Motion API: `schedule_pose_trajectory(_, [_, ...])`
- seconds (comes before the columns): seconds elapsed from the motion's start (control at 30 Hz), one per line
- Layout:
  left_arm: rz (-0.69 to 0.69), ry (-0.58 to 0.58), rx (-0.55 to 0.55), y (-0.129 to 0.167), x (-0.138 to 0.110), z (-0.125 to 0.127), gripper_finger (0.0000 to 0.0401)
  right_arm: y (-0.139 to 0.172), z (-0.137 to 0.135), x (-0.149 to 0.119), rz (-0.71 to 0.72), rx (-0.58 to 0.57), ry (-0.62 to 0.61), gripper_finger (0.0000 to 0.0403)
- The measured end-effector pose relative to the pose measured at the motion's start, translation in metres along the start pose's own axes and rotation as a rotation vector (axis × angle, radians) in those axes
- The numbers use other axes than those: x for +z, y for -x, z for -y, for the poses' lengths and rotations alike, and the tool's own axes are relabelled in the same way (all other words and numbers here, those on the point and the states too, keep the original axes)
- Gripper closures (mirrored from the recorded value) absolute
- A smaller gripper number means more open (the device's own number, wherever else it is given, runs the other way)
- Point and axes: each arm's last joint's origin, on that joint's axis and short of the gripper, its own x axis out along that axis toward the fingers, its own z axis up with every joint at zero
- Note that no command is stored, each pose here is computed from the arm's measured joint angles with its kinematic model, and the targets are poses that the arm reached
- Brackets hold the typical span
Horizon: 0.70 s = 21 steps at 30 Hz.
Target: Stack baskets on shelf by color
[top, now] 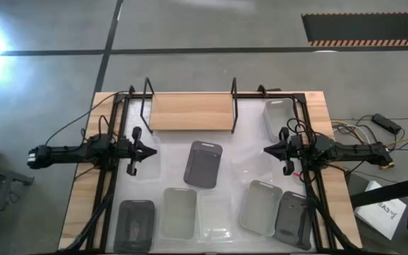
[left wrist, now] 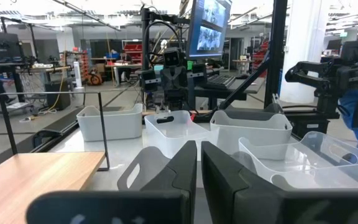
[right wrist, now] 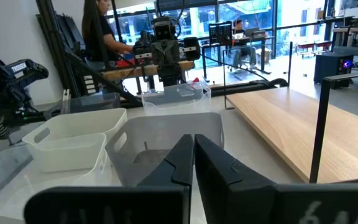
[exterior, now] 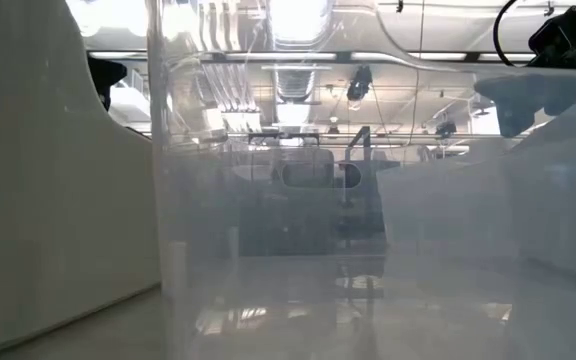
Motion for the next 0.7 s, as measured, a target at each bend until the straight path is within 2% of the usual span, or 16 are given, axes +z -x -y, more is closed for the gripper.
schedule_pose_trajectory(0.47, [0.007,-0.001,0.009,0.000,0.001,0.000,0.0393,0.000,0.000,0.000,0.000,0.000,0.000,0.0394])
schedule_pose_trajectory(0.57, [0.112,-0.004,0.121,0.001,0.011,-0.004,0.0393,0.000,0.000,0.000,0.000,0.000,0.000,0.0394])
schedule_pose_trajectory(0.63, [0.241,-0.001,0.177,0.002,0.023,-0.005,0.0393,0.000,0.000,0.000,0.000,-0.001,0.000,0.0394])
schedule_pose_trajectory(0.7, [0.402,0.000,0.182,0.006,0.038,-0.005,0.0393,0.000,0.000,0.000,0.000,0.000,0.000,0.0394])
